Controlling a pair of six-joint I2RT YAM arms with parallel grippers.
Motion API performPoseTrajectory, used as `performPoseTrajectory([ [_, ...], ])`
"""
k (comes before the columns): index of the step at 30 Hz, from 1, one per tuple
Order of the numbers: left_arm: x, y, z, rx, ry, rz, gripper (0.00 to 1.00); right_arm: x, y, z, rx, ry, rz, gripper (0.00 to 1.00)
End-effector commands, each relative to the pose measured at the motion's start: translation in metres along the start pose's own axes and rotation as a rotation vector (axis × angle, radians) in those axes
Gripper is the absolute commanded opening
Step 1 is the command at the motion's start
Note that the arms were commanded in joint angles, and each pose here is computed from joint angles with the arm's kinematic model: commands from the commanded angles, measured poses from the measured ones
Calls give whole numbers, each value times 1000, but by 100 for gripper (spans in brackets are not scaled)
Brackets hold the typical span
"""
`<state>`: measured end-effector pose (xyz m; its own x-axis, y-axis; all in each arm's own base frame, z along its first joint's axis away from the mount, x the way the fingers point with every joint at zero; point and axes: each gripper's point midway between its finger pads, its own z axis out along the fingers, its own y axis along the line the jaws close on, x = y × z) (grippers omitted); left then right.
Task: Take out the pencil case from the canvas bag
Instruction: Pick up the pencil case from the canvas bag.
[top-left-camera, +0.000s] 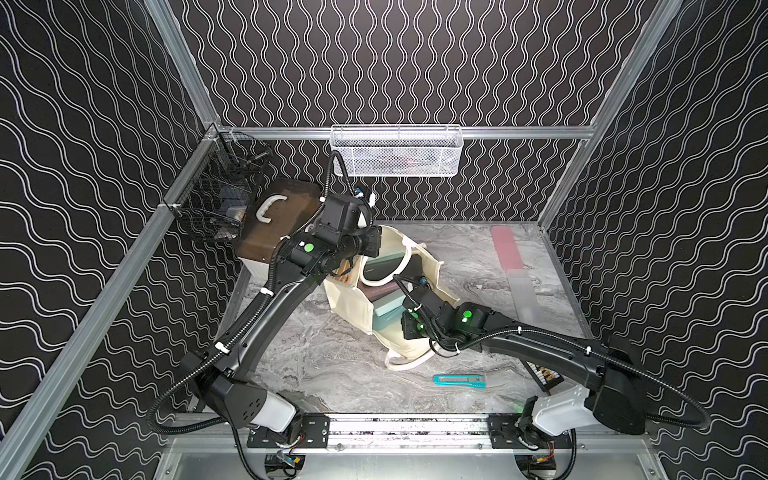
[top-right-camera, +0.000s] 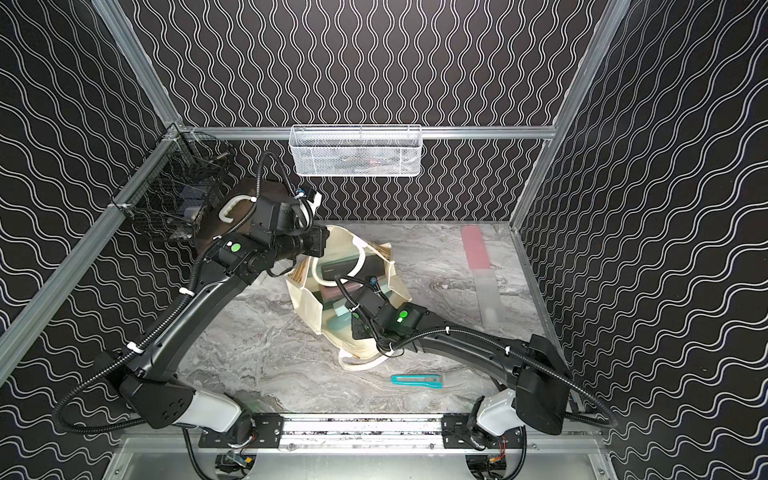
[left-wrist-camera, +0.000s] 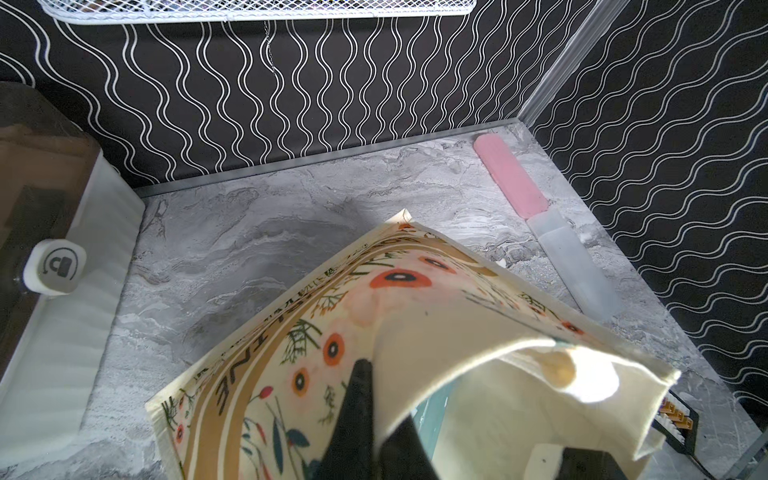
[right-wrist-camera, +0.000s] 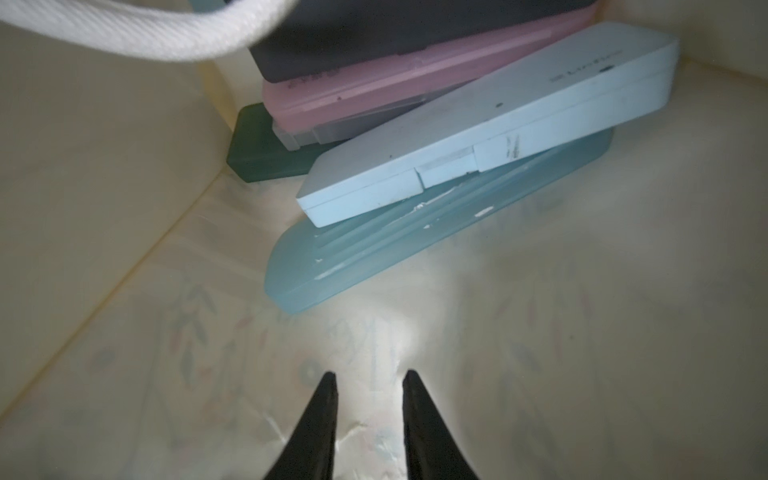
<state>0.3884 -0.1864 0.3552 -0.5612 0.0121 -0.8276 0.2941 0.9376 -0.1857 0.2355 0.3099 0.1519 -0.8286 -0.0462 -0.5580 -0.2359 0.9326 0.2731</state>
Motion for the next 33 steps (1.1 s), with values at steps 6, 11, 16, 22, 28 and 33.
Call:
performPoseTrajectory([
  [6,-18,2,-16,-32,-97,-25,0,-3,-13,22,109,-7,104,29],
  [11,-13,0,-22,-37,-100,-33,0,-5,-23,27,99,-31,202,30],
  [16,-5,-1,-28,-34,-96,-47,0,-14,-29,28,99,-67,281,38],
  [22,5,-2,-32,-25,-90,-52,0,-20,-38,32,119,-76,380,42],
  [28,11,-5,-34,-5,-84,-61,0,-24,-51,42,106,-68,531,43],
  [33,15,-7,-36,8,-82,-68,0,-29,-50,50,56,-51,632,43],
])
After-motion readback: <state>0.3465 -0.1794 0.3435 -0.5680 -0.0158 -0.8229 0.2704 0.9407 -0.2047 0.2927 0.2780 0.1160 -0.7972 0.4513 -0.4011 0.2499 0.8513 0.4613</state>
